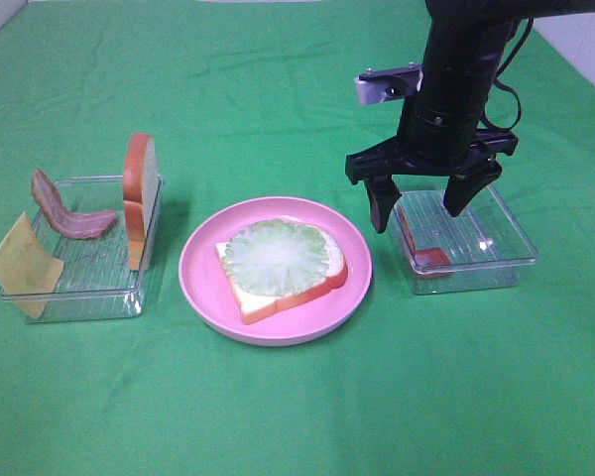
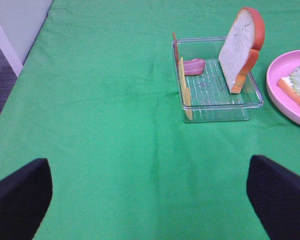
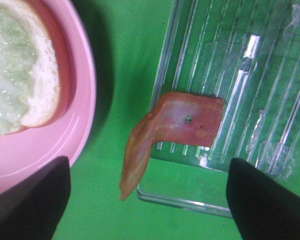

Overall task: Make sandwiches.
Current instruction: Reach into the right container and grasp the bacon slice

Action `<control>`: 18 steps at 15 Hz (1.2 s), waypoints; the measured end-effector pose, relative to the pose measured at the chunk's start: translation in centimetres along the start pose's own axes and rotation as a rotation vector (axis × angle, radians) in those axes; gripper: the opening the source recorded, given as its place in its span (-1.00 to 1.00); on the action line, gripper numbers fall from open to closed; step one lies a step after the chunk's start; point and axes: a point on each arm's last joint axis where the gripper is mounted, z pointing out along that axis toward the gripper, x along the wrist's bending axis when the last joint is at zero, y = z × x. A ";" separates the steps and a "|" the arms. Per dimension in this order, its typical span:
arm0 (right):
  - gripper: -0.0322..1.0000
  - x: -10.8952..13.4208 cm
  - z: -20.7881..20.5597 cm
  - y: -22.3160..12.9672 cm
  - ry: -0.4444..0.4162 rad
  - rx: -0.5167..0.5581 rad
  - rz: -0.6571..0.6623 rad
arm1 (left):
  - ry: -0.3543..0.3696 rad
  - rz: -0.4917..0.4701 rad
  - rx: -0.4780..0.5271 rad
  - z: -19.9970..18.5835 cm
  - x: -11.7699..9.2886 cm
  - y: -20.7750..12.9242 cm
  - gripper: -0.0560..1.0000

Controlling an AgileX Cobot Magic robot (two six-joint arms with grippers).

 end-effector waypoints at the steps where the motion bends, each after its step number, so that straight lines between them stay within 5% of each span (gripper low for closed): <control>1: 0.64 0.0 0.7 0.1 -0.001 0.009 0.002 | 0.000 0.000 0.000 0.0 0.0 0.0 0.98; 13: 0.51 0.0 2.2 0.6 -0.012 -0.006 0.075 | 0.000 0.000 0.000 0.0 0.0 0.0 0.98; 16: 0.12 0.0 2.2 0.6 -0.012 -0.007 0.095 | 0.000 0.000 0.000 0.0 0.0 0.0 0.98; 17: -0.13 0.0 2.2 0.6 -0.017 -0.008 0.100 | 0.000 0.000 0.000 0.0 0.0 0.0 0.98; 18: -0.67 0.0 2.3 0.6 -0.018 -0.007 0.108 | 0.000 0.000 0.000 0.0 0.0 0.0 0.98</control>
